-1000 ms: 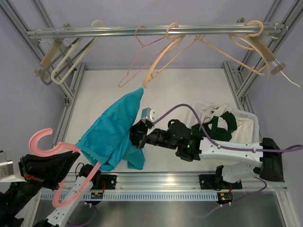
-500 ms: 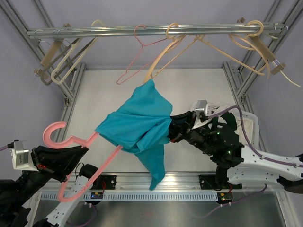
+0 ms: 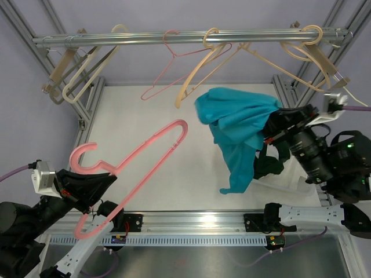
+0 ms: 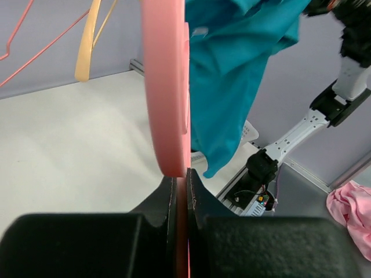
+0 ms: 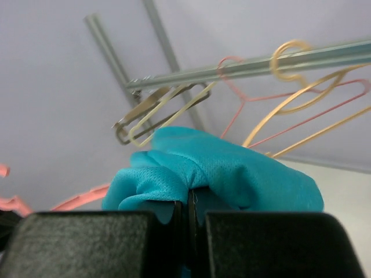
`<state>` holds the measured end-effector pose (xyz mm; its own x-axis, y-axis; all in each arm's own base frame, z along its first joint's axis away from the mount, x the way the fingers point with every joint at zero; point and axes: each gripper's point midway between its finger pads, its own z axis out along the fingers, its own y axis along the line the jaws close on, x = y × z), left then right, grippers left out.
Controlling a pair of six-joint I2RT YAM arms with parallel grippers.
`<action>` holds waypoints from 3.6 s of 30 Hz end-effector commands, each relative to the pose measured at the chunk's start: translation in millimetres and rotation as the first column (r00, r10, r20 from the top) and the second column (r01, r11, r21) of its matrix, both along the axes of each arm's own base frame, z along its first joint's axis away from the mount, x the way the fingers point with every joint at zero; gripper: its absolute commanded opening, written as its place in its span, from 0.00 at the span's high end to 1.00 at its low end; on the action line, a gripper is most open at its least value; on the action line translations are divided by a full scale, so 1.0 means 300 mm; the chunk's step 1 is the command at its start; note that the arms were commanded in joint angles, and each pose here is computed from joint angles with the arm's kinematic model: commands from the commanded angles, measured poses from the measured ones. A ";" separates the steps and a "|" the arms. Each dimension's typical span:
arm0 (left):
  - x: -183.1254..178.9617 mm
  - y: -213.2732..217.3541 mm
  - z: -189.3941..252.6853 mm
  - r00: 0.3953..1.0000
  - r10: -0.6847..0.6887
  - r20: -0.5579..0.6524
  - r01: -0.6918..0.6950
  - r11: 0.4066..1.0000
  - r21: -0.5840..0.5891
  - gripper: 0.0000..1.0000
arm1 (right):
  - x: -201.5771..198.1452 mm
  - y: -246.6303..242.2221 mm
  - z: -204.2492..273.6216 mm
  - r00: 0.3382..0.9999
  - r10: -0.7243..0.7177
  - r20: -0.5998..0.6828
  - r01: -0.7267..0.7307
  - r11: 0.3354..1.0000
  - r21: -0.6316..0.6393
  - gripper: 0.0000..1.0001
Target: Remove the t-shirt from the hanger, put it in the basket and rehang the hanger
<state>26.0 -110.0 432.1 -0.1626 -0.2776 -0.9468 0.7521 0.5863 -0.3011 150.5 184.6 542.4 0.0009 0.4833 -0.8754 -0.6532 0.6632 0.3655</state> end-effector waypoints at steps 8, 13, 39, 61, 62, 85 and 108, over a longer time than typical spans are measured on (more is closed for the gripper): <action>0.042 0.024 -0.034 0.997 0.071 0.014 -0.071 0.997 0.025 1.00 | 0.099 -0.382 0.256 0.885 -0.463 0.044 0.465 0.883 -0.068 1.00; 0.032 0.034 -0.035 0.996 0.081 0.023 -0.082 0.997 0.015 1.00 | 0.117 -0.472 0.247 0.796 -0.600 0.079 0.605 0.789 -0.106 1.00; 0.061 0.075 0.066 0.983 0.171 0.064 -0.171 0.985 -0.009 1.00 | 0.207 -0.495 -1.259 0.392 -0.713 -0.581 0.684 0.648 -0.335 1.00; 0.334 0.198 -0.009 0.851 0.525 -0.013 -0.524 0.851 0.045 1.00 | 0.220 -0.425 -1.235 0.467 -0.569 -0.677 0.658 0.735 -0.164 0.29; 0.340 0.203 -0.012 0.845 0.535 -0.018 -0.534 0.844 0.048 1.00 | 0.214 -0.417 -1.170 0.511 -0.556 -0.656 0.630 0.761 -0.155 0.25; 0.632 0.128 0.172 0.805 0.594 -0.013 -0.584 0.795 0.163 1.00 | 0.058 -0.305 -0.782 0.823 -0.245 -0.512 0.278 0.960 -0.013 0.98; 1.204 -0.024 0.226 0.826 0.560 -0.059 -0.526 0.806 0.272 1.00 | 0.008 -0.111 -0.735 0.903 0.038 -0.428 -0.053 0.998 -0.023 0.48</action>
<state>379.9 -116.7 471.0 -0.2587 -0.1014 -0.9606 0.2060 0.9658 -0.1574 157.0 134.3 317.0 -0.3838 0.4929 -0.7809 -0.3773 0.6881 0.6198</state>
